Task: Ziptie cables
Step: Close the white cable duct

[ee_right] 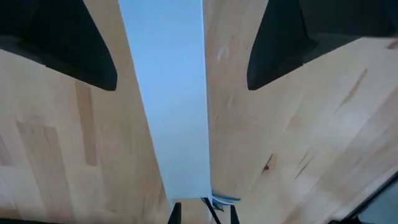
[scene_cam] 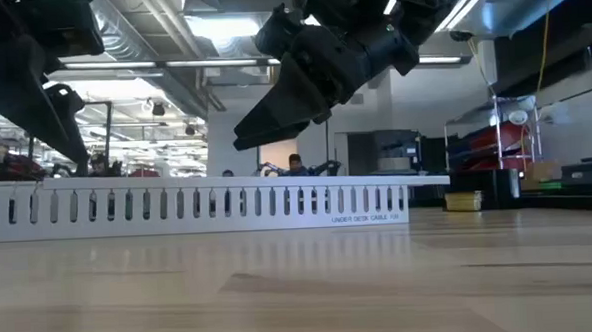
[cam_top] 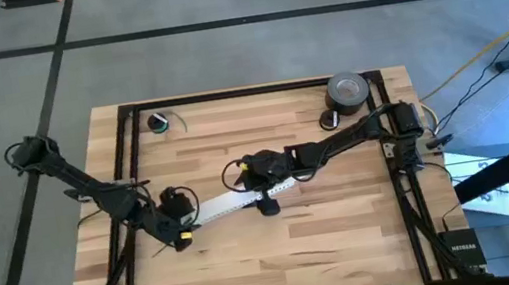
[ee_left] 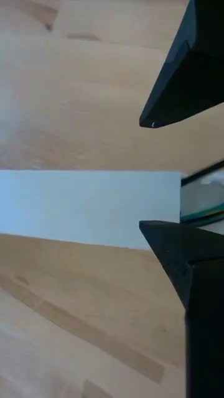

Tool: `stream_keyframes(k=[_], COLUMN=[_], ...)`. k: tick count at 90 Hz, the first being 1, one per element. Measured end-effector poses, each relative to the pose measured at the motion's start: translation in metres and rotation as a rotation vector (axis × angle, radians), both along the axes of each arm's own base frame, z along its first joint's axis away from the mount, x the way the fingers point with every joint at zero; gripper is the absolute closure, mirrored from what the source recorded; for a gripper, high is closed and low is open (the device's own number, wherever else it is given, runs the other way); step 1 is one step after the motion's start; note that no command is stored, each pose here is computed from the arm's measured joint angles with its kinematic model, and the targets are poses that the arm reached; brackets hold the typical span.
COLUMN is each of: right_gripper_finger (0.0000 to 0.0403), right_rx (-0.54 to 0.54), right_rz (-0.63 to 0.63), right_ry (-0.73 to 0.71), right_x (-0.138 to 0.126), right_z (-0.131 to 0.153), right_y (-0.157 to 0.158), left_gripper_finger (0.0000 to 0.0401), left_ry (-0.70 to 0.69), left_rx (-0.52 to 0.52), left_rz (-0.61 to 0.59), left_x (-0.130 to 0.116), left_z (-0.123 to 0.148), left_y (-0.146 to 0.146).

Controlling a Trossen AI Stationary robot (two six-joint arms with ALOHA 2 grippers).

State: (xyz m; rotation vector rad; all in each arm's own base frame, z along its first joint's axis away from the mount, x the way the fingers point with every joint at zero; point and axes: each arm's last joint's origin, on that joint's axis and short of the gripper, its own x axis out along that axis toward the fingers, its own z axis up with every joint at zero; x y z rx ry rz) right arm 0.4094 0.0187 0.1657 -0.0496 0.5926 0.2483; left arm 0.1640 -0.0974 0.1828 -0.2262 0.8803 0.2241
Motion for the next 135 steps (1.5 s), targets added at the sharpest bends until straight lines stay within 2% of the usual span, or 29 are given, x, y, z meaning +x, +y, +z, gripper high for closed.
stream_keyframes(k=[26, 39, 55, 83, 93, 113, 135], right_gripper_finger=[0.0056, 0.0056, 0.0056, 0.0056, 0.0056, 0.0056, 0.0056], right_rx=[-0.017, -0.023, -0.034, -0.042, -0.042, -0.061, -0.065], right_rz=[-0.010, -0.013, -0.028, -0.038, -0.038, -0.044, -0.042], right_ry=[0.008, 0.014, 0.009, 0.007, -0.002, -0.008, -0.009], right_x=[0.000, 0.000, 0.000, 0.000, 0.001, 0.001, 0.001], right_z=[-0.002, -0.003, -0.003, -0.003, -0.002, -0.002, -0.002], right_y=[0.000, -0.001, -0.001, -0.002, -0.002, -0.002, -0.002], left_gripper_finger=[0.0160, 0.0160, 0.0160, 0.0160, 0.0160, 0.0160, 0.0160], left_ry=[0.037, 0.023, 0.042, 0.111, 0.096, 0.099, 0.050], left_rx=[0.064, -0.035, -0.022, -0.060, -0.092, -0.112, -0.177], left_rz=[-0.019, -0.019, -0.035, -0.040, -0.038, -0.037, -0.007], left_x=[0.001, 0.002, 0.000, -0.005, -0.003, -0.008, -0.011], left_z=[-0.009, -0.016, -0.017, -0.007, -0.004, -0.015, -0.029], left_y=[0.009, 0.010, 0.011, 0.007, 0.005, 0.003, 0.003])
